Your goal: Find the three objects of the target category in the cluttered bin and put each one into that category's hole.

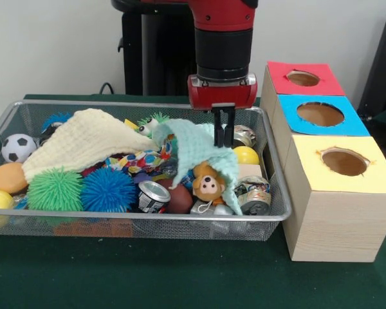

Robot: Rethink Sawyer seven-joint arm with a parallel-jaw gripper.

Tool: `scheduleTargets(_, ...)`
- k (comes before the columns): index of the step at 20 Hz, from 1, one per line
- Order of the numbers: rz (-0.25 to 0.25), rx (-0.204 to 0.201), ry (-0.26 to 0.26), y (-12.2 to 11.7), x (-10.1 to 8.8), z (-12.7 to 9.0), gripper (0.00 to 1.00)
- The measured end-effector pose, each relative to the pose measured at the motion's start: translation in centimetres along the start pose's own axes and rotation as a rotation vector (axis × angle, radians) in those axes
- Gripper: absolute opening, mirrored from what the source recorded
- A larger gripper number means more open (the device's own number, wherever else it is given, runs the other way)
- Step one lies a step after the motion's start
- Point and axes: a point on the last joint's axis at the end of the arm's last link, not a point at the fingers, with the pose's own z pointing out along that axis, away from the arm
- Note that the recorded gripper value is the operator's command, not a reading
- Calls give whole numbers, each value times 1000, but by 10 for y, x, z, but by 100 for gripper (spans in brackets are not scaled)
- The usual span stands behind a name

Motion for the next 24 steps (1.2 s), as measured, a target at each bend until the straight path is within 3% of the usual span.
scheduleTargets(10,25,-18,54,-18,-12,-44,0)
scheduleTargets(24,17,-30,50,-13,-14,-46,0)
